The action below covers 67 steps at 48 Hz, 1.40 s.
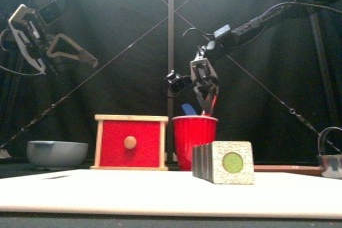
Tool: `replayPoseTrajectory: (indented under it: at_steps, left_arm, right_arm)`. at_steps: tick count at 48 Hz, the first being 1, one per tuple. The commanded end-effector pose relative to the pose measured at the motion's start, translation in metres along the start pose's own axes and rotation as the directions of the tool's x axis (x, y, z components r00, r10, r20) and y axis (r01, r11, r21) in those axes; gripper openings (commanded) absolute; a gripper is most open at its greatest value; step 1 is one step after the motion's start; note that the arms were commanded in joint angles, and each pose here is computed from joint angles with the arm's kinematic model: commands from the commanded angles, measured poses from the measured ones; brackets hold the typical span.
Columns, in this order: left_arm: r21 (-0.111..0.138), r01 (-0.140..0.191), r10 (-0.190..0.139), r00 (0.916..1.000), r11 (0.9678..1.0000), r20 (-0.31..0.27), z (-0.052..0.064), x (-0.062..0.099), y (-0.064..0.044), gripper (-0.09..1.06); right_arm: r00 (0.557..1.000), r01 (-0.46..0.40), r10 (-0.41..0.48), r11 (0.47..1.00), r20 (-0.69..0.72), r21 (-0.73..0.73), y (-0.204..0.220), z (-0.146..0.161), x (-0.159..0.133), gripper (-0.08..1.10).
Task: Place sushi on board then cut the sushi with the knife then place the pieces on the plate
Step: Grasp knife edge with left hand
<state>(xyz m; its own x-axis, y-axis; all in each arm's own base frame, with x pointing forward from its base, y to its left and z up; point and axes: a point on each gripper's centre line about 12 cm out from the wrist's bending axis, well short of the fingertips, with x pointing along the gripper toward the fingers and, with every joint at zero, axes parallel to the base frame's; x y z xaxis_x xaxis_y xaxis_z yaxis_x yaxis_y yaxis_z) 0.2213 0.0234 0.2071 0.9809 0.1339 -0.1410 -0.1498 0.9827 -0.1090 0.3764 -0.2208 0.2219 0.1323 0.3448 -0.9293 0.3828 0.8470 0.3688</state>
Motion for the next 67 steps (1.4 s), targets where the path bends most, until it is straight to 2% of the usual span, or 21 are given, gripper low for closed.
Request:
replayPoseTrajectory:
  at_steps: [1,19,30,34,46,50,56,67]
  left_arm:
    - [-0.003,-0.002,0.002,0.9999,1.0,0.016,0.005,0.002,0.0,-0.03]
    - [-0.003,-0.001,0.001,0.9997,1.0,0.025,0.008,0.003,0.0,-0.03]
    - [-0.003,0.004,-0.004,0.9977,1.0,0.067,0.02,0.001,-0.002,-0.03]
    - [-0.001,0.007,-0.007,0.9963,1.0,0.085,0.024,-0.001,-0.002,-0.03]
    - [0.0,0.003,-0.003,0.9956,1.0,0.094,0.026,-0.002,-0.001,-0.03]
    - [-0.002,0.003,-0.003,0.9952,1.0,0.098,0.027,-0.001,-0.001,-0.03]
    - [-0.007,0.007,-0.006,0.9937,1.0,0.112,0.032,0.0,-0.002,-0.03]
    - [-0.007,0.01,-0.009,0.9919,0.9999,0.126,0.039,0.002,-0.004,-0.03]
  right_arm:
    - [0.996,0.038,-0.035,0.999,0.087,-0.032,0.015,-0.003,-0.039,0.23]
    - [0.984,0.055,-0.043,0.996,0.174,-0.063,0.039,-0.027,-0.084,0.23]
    - [0.97,0.076,-0.051,0.993,0.238,-0.094,0.06,-0.058,-0.11,0.23]
    - [0.963,0.088,-0.054,0.989,0.262,-0.117,0.073,-0.071,-0.116,0.23]
    - [0.942,0.106,-0.052,0.983,0.332,-0.147,0.112,-0.103,-0.12,0.23]
    - [0.924,0.128,-0.065,0.981,0.377,-0.144,0.122,-0.113,-0.123,0.23]
    - [0.867,0.179,-0.071,0.968,0.493,-0.174,0.135,-0.126,-0.125,0.23]
    - [0.781,0.207,-0.018,0.95,0.625,-0.232,0.147,-0.142,-0.082,0.23]
